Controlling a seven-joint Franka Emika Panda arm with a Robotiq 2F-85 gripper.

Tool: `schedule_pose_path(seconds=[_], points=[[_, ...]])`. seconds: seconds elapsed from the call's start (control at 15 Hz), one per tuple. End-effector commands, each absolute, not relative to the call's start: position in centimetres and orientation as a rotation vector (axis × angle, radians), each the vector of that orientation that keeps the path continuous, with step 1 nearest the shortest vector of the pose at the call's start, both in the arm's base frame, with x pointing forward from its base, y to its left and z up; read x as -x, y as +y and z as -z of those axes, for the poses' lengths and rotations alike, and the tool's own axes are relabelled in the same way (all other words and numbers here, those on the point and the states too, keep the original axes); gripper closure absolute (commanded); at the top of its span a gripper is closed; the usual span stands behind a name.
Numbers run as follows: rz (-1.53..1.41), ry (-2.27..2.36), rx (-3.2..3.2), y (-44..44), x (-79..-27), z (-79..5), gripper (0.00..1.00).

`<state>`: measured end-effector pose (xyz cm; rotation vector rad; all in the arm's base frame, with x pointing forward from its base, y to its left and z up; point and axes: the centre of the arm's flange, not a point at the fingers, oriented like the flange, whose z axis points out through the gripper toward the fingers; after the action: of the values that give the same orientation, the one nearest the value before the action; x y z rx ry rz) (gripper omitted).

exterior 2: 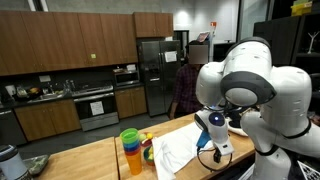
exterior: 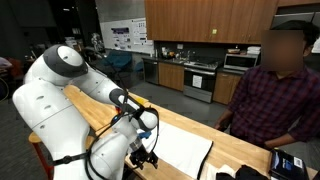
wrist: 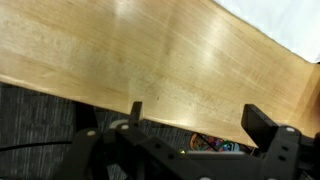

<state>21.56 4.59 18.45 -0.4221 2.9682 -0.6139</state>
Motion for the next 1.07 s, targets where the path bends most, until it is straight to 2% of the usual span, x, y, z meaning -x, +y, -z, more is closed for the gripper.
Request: schedule_pose_path(seconds=[0.0, 0.53, 0.8, 1.0], points=[[0.643, 2.906, 0.548, 4.4, -21.7, -18.9, 0.0], [0.722, 2.758, 1.255, 3.9, -23.2, -23.5, 0.0], [0.777, 2.613, 1.586, 3.0, -23.7, -23.3, 0.0], [0.723, 2.676, 1.472, 3.3, -23.8, -20.9, 0.0]])
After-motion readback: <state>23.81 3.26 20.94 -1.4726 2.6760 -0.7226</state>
